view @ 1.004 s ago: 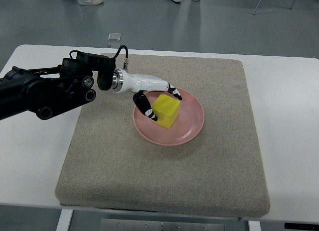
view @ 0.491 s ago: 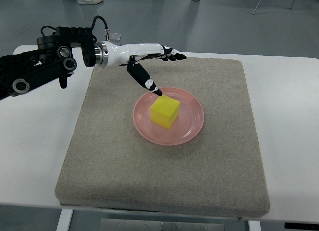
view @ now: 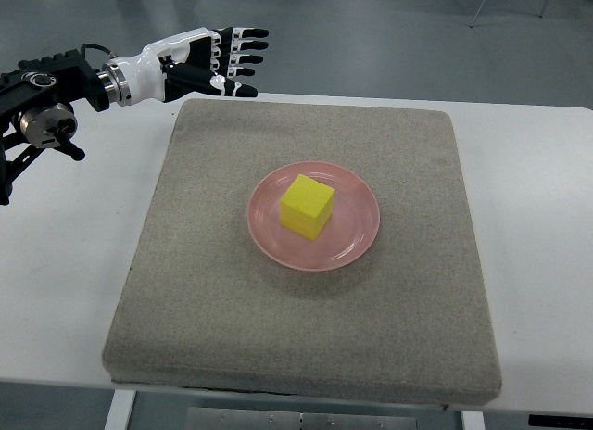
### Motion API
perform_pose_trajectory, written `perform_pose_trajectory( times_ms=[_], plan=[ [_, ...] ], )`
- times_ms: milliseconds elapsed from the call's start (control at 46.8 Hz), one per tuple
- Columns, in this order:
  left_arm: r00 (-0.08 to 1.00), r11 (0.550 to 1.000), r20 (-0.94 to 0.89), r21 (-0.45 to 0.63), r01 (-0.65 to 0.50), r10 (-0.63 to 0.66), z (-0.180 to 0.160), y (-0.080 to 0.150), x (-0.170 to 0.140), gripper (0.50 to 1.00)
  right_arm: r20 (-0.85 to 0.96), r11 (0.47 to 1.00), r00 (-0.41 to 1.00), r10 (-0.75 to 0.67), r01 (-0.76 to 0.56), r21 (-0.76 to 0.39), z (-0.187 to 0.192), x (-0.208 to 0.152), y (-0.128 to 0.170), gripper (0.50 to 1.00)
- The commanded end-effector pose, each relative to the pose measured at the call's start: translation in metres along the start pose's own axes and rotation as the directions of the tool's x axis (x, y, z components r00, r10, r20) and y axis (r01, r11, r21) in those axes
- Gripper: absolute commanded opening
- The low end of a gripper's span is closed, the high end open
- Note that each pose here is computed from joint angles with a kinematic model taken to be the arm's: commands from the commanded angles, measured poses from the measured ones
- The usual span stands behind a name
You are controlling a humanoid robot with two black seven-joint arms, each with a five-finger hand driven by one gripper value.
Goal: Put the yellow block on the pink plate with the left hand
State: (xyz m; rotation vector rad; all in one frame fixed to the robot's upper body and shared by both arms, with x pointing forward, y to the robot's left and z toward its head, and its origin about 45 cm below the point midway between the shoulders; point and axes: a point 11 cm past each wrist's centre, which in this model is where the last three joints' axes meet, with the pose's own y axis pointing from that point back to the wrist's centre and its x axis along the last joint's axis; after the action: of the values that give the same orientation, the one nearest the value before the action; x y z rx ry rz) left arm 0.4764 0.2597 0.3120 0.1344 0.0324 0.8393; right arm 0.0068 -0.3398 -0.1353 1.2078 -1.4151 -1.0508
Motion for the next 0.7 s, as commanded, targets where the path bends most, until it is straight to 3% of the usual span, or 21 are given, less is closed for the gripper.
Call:
perform_pose_trajectory(
  times_ms=[0, 384, 683],
  plan=[
    [0.996, 0.999, -0.086, -0.022, -0.039, 0.037, -0.006, 0.006, 0.009, 0.996, -0.001, 1.000, 1.000, 0.000, 0.000, 0.000, 0.000, 0.000, 0.000, 0.924],
    [0.890, 0.976, -0.434, -0.092, -0.195, 0.137, -0.022, 0.024, 0.042, 0.996, 0.000, 1.000, 1.000, 0.000, 0.000, 0.000, 0.000, 0.000, 0.000, 0.924],
    [0.778, 0.982, -0.612, -0.015, -0.190, 0.141, -0.050, 0.028, 0.037, 0.996, 0.004, 1.000, 1.000, -0.007, 0.007, 0.000, 0.000, -0.001, 0.000, 0.924]
  ],
)
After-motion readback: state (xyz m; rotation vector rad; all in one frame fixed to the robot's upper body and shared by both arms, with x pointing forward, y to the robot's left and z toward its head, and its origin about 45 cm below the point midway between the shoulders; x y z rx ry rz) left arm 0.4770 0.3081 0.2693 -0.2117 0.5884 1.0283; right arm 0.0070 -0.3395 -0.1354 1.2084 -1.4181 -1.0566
